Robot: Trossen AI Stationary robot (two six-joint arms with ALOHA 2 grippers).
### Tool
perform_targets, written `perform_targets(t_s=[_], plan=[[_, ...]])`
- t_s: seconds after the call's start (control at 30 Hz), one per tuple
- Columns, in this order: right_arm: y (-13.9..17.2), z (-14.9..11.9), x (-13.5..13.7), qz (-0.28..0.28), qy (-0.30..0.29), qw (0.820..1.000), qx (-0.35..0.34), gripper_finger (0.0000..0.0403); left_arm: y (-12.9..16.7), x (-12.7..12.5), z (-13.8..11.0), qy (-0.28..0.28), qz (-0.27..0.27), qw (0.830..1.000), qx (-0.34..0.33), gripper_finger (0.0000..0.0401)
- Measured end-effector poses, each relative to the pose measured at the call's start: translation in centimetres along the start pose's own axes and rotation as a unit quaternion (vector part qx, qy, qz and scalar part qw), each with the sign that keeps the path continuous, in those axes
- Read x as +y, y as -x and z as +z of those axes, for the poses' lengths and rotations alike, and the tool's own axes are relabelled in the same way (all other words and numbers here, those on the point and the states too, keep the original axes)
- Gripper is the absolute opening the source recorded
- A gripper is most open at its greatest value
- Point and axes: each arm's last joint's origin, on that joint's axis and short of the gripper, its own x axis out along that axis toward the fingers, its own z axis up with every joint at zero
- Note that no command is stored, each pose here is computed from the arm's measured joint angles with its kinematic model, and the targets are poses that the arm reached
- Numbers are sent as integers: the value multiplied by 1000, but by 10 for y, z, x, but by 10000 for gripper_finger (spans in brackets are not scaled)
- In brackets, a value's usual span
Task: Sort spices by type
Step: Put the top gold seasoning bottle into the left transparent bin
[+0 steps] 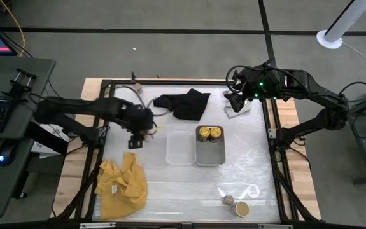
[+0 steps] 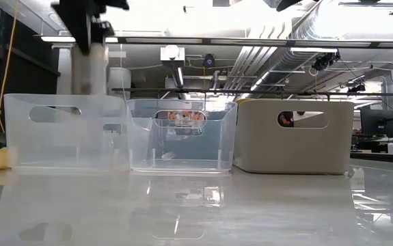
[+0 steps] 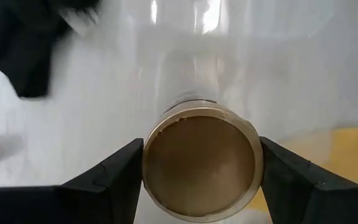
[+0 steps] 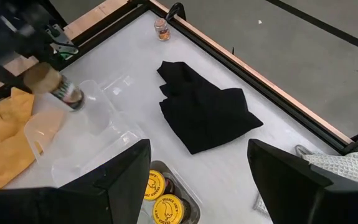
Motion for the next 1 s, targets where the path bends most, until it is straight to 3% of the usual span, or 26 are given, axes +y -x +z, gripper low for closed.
perform_targets(t_s=[0.23,0.43,1.0], plan=[[0,-1,0,-2,1,1000,3,264,-48,-5,7,-31,15,998,61,239],[0,-2,-1,-5,1,1000,10,264,-66,-5,3,-31,31,997,65,241],[0,-2,-1,-5,-1,1000,9,264,-65,-3,2,-39,37,996,71,317]])
